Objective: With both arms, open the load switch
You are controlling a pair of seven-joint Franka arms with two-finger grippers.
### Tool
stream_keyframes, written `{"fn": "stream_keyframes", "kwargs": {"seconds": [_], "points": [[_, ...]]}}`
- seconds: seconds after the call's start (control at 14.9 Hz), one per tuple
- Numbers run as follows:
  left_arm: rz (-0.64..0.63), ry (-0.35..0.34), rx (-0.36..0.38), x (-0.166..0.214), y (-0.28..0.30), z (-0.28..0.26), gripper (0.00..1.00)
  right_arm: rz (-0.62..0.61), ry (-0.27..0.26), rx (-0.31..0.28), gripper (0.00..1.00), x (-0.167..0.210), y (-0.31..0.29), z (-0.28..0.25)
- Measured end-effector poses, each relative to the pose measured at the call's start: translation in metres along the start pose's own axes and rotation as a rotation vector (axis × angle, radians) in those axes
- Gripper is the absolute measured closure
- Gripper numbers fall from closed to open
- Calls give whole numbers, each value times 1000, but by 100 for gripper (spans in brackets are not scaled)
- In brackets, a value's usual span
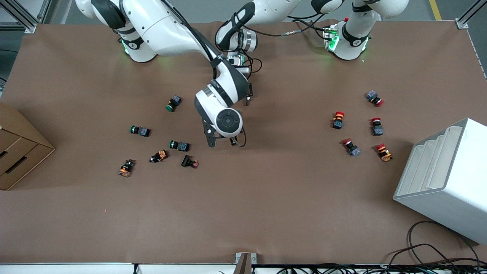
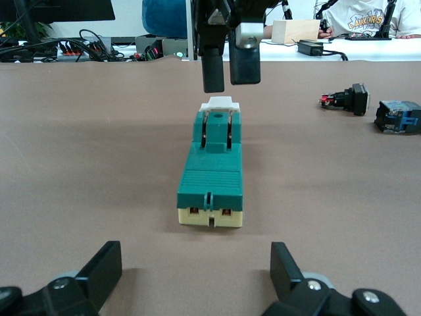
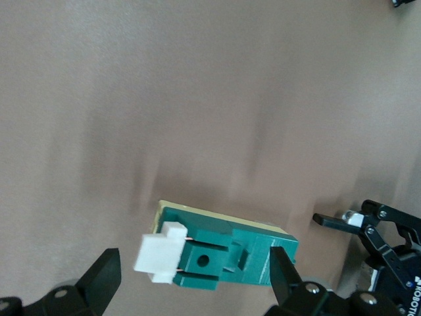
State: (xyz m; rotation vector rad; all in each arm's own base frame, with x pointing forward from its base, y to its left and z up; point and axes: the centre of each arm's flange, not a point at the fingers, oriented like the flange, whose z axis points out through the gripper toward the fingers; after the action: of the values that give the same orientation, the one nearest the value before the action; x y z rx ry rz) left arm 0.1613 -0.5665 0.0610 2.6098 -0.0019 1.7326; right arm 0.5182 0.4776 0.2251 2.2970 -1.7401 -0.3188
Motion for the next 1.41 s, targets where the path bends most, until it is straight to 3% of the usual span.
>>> {"fn": "stream_keyframes", "kwargs": {"seconds": [0.94, 1.28, 1.41], "points": [[2, 3, 0, -1, 0, 0, 1, -5, 18, -33, 0, 0, -2, 21], [4, 7, 1, -1, 0, -1, 0, -28, 54, -115, 0, -11, 14, 17], [6, 11, 1, -2, -1, -2, 0, -37, 63, -116, 0, -16, 17, 14]]}}
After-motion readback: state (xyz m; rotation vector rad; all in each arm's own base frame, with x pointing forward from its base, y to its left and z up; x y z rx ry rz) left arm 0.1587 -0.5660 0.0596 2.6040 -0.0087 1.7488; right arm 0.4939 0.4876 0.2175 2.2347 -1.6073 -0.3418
